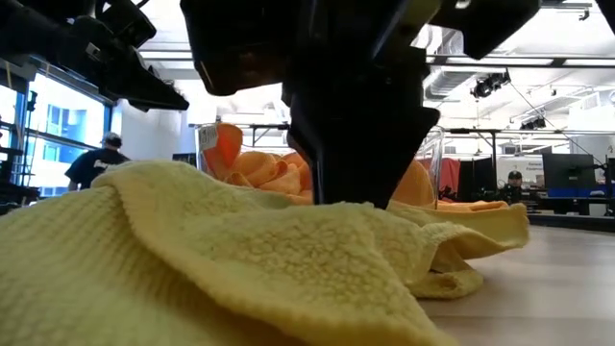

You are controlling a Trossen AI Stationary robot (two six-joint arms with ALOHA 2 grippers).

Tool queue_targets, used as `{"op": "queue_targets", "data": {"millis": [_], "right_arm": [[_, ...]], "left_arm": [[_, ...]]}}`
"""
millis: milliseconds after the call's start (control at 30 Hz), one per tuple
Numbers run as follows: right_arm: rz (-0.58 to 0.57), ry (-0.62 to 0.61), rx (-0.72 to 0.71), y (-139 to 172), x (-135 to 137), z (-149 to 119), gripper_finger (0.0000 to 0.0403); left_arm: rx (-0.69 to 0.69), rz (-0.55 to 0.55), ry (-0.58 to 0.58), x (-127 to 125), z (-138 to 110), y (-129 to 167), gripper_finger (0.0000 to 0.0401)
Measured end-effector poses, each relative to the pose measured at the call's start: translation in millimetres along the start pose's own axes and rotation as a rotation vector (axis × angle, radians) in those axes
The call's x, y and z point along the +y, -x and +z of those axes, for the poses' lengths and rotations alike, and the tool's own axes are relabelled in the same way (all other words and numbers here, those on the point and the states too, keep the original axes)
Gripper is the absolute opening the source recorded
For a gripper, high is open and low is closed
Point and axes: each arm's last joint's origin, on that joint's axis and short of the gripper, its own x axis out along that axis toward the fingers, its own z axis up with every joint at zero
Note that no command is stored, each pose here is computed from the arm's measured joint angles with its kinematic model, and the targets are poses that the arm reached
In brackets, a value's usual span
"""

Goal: Sort microfiber towel by color & place in baskets
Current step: Put the yellow microfiber towel into the top transparent bin

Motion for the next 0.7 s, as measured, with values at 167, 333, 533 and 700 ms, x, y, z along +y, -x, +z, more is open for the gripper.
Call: {"op": "queue_targets", "data": {"millis": [167,333,533,700], "right_arm": [[0.013,-0.039,0.012,3.2,-2.9,-0.3,0.0017],[-0.070,-0.079,0.015,18.8,-2.4,-2.6,0.0005],[-0.120,-0.083,-0.095,67.9,0.9,3.0,0.0004],[-0.183,-0.065,-0.168,107.5,-1.6,0.6,0.0003]], "left_arm": [[0.000,0.000,0.016,0.0,0.0,0.0,0.0083],[0.001,0.000,0.019,0.0,-0.1,0.0,0.0083],[0.000,0.000,0.019,0.0,0.0,0.0,0.0083],[0.000,0.000,0.019,0.0,0.0,0.0,0.0083]]}}
